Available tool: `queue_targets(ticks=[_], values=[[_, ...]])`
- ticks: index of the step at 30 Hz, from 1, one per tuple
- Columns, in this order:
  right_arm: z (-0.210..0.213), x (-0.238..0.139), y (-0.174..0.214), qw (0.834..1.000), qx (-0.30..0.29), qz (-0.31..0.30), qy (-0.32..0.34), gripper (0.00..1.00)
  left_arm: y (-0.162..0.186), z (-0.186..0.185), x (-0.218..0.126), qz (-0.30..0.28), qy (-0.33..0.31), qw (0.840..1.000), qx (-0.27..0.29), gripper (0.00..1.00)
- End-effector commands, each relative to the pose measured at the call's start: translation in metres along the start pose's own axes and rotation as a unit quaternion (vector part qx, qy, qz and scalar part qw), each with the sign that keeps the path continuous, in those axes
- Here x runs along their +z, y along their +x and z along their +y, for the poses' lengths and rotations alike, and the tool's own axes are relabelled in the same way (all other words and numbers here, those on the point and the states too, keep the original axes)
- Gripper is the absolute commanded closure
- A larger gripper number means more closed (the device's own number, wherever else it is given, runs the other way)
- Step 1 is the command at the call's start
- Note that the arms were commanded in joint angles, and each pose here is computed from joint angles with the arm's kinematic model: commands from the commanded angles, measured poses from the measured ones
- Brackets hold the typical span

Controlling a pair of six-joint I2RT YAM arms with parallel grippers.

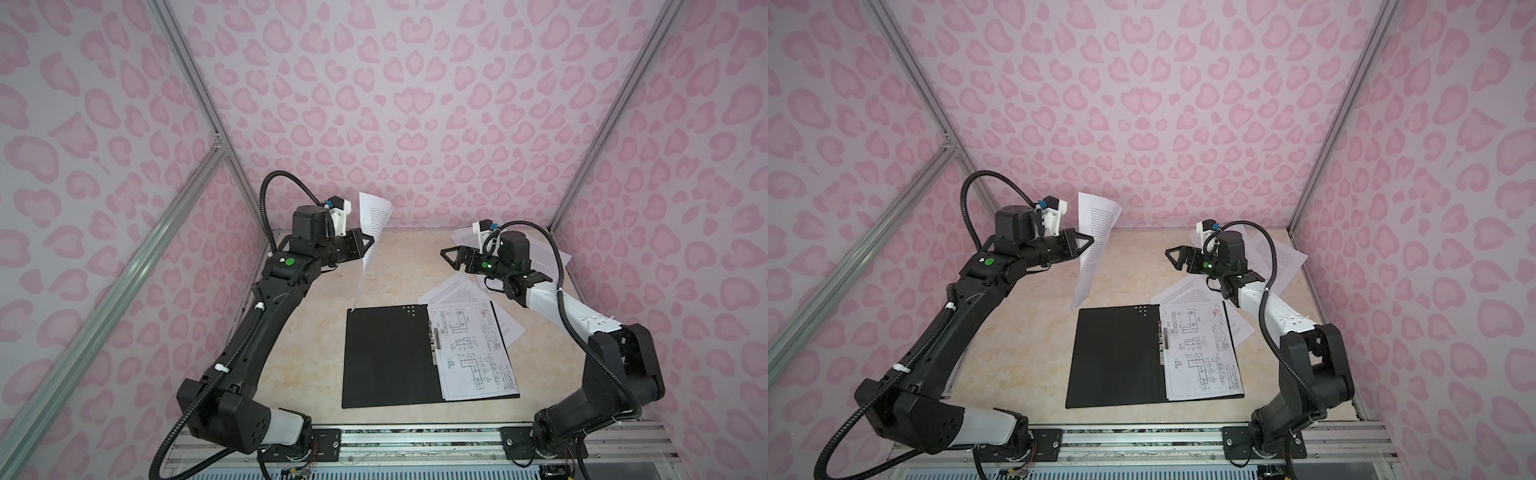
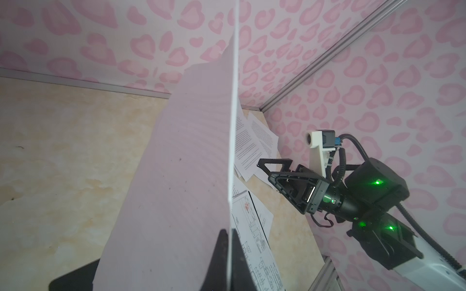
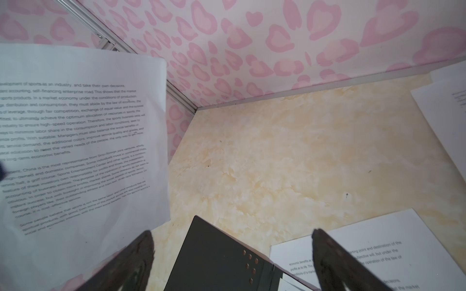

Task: Put the files into the folder
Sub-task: 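Grasp the white text sheet edges and lift it with both grippers, then carry the text sheet toward the robot and lower it onto the folder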

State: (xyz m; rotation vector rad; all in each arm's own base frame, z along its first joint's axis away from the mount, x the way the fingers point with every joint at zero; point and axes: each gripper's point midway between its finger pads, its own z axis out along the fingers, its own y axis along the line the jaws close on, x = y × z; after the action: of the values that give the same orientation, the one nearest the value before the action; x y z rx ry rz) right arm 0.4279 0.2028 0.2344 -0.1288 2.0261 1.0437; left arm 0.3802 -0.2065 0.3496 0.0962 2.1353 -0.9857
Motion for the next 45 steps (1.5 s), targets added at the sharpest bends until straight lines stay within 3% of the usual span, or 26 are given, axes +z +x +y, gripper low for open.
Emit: queue_targets(ticks=[1, 7, 14, 20, 22, 26, 30, 31, 32, 34, 37, 41, 45], values=[[0.019, -0.008, -0.009, 0.997, -0.024, -0.031, -0.065, 0.02, 0.001, -0.044, 0.015, 0.017, 0.070, 0.997, -0.014, 0.97], [0.045, -0.020, -0.020, 0.986, -0.024, -0.069, -0.150, 0.02, -0.010, -0.108, 0.015, 0.018, 0.178, 0.983, -0.044, 0.97], [0.088, -0.027, -0.033, 0.962, -0.013, -0.096, -0.256, 0.04, -0.030, -0.112, 0.008, -0.006, 0.223, 0.971, -0.082, 0.97], [0.116, -0.031, -0.046, 0.931, 0.022, -0.108, -0.348, 0.25, -0.046, -0.091, 0.009, -0.025, 0.254, 0.959, -0.120, 0.97], [0.119, -0.035, -0.052, 0.922, 0.035, -0.114, -0.368, 0.39, -0.048, -0.081, 0.009, -0.030, 0.247, 0.961, -0.124, 0.97], [0.114, -0.027, -0.050, 0.927, 0.046, -0.105, -0.358, 0.66, -0.049, -0.065, 0.005, -0.031, 0.240, 0.962, -0.130, 0.97], [0.114, -0.020, -0.045, 0.936, 0.037, -0.092, -0.338, 0.78, -0.046, -0.054, 0.004, -0.031, 0.235, 0.962, -0.133, 0.97], [0.113, -0.018, -0.044, 0.938, 0.038, -0.088, -0.333, 0.84, -0.045, -0.052, 0.003, -0.032, 0.234, 0.963, -0.133, 0.94], [0.114, -0.016, -0.044, 0.941, 0.036, -0.085, -0.327, 0.90, -0.044, -0.049, 0.002, -0.032, 0.231, 0.963, -0.133, 0.84], [0.109, -0.014, -0.044, 0.948, 0.038, -0.079, -0.306, 0.99, -0.041, -0.039, -0.002, -0.036, 0.216, 0.967, -0.130, 0.49], [0.095, -0.014, -0.042, 0.965, 0.044, -0.059, -0.252, 1.00, -0.028, -0.015, -0.013, -0.045, 0.172, 0.977, -0.118, 0.00], [0.061, -0.035, -0.032, 0.983, 0.084, -0.027, -0.162, 1.00, -0.002, 0.021, -0.034, -0.045, 0.077, 0.991, -0.100, 0.02], [0.018, -0.069, 0.016, 0.991, 0.116, 0.060, -0.028, 1.00, 0.035, 0.035, -0.042, -0.008, 0.045, 0.995, -0.089, 0.02]])
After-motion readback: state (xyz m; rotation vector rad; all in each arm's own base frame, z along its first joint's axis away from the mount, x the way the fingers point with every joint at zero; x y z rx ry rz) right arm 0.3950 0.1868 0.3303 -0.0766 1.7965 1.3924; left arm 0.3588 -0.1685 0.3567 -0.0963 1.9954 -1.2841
